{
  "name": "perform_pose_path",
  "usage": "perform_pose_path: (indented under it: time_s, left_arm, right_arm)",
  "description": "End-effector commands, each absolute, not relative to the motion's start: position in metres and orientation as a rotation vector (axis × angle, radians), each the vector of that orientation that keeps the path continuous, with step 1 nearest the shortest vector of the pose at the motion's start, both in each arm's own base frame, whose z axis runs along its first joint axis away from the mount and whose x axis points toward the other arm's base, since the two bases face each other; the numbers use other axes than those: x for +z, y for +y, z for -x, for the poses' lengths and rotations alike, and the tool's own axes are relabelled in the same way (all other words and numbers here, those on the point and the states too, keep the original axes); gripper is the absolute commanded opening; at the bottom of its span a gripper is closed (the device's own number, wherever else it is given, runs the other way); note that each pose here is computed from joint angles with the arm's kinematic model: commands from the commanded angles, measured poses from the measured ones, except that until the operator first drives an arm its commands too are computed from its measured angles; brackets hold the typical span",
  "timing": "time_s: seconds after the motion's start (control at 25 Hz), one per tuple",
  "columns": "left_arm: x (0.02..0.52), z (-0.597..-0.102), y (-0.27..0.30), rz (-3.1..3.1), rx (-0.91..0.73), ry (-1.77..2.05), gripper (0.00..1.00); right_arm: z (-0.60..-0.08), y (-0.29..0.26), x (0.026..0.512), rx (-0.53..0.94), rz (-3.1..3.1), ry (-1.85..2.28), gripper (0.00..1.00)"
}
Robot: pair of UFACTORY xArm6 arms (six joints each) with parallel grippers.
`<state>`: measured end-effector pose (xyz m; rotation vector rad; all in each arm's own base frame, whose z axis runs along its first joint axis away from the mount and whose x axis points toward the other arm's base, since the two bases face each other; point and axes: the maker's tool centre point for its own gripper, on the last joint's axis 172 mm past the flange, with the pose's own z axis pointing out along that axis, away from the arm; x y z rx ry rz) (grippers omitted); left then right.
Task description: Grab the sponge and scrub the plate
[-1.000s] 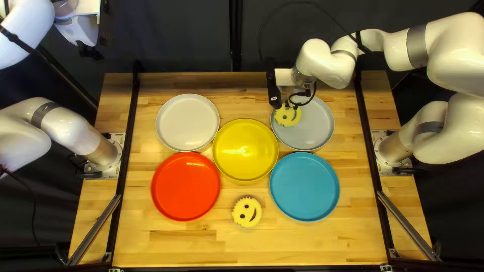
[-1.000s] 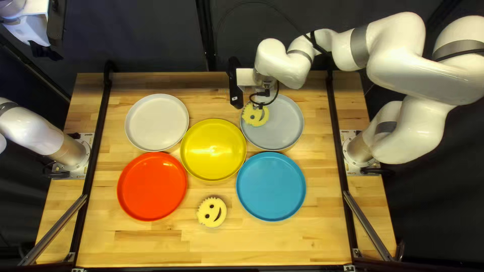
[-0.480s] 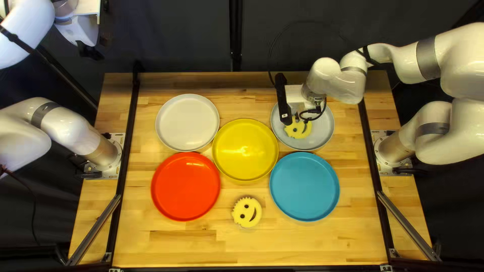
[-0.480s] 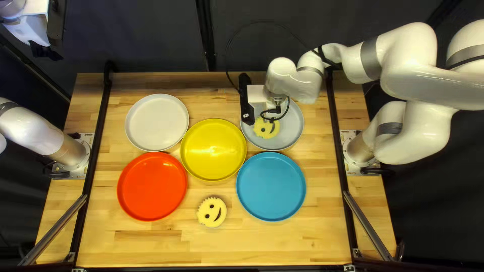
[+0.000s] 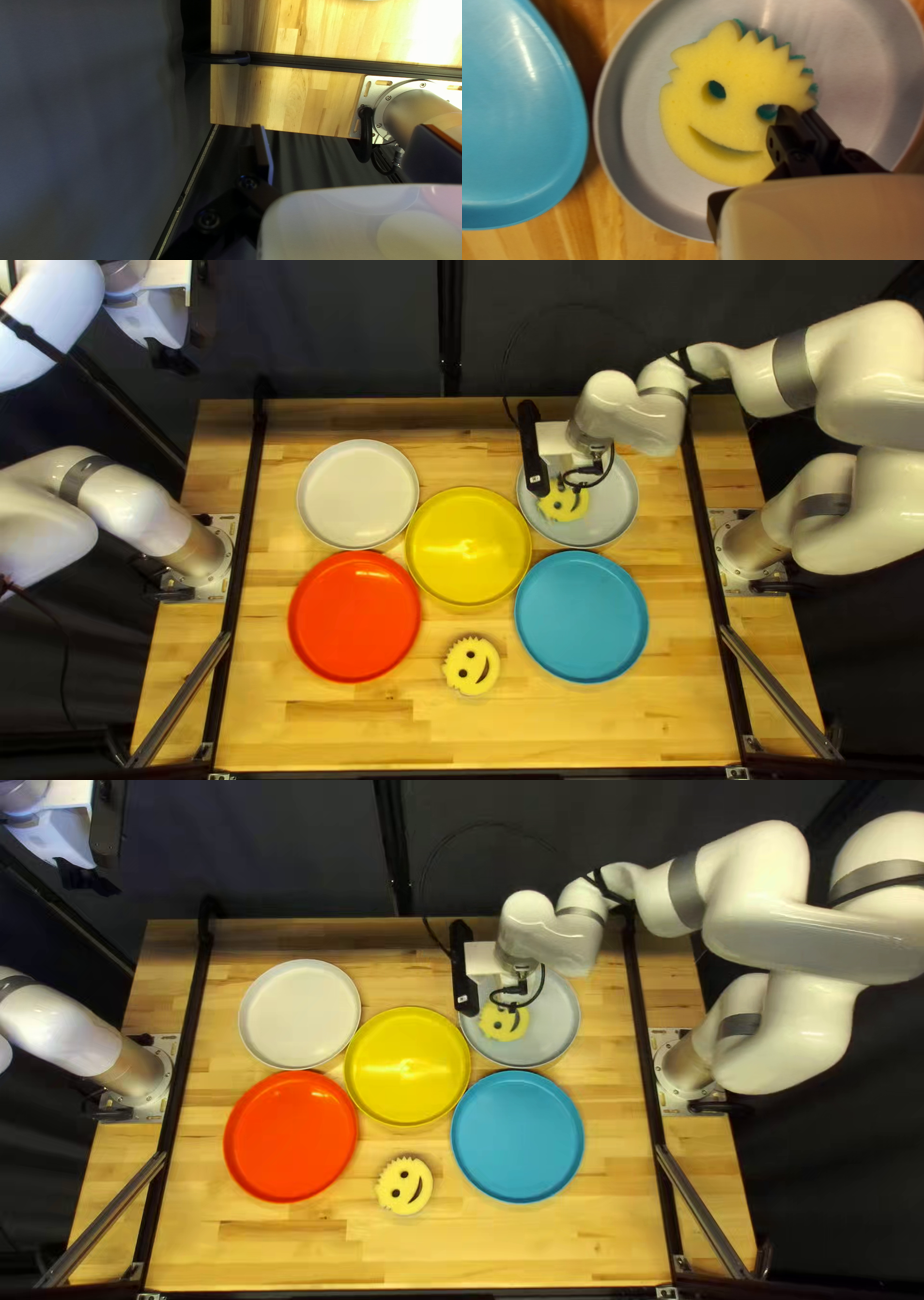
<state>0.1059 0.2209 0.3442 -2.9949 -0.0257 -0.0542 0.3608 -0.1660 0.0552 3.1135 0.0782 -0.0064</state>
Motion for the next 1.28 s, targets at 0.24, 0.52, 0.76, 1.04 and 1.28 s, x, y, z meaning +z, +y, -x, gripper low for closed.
perform_pose_path:
  time_s: [0.24,0.52,0.76,1.04,1.28]
  left_arm:
    - [0.344,-0.106,0.221,2.995,-0.054,-0.026,1.00]
    - [0.344,-0.106,0.221,2.995,-0.054,-0.026,1.00]
    - [0.344,-0.106,0.221,2.995,-0.054,-0.026,1.00]
    - [0.344,-0.106,0.221,2.995,-0.054,-0.026,1.00]
    - [0.344,-0.106,0.221,2.995,-0.054,-0.026,1.00]
  right_arm:
    - [-0.361,-0.195,0.051,-0.026,-3.123,0.035,0.00]
    - [-0.359,-0.183,0.053,-0.033,-3.117,0.031,0.00]
    - [-0.350,-0.153,0.053,-0.034,-3.109,0.059,0.00]
    - [-0.336,-0.115,0.052,-0.040,-3.096,0.092,0.00]
    - [-0.334,-0.119,0.050,-0.047,-3.095,0.097,0.00]
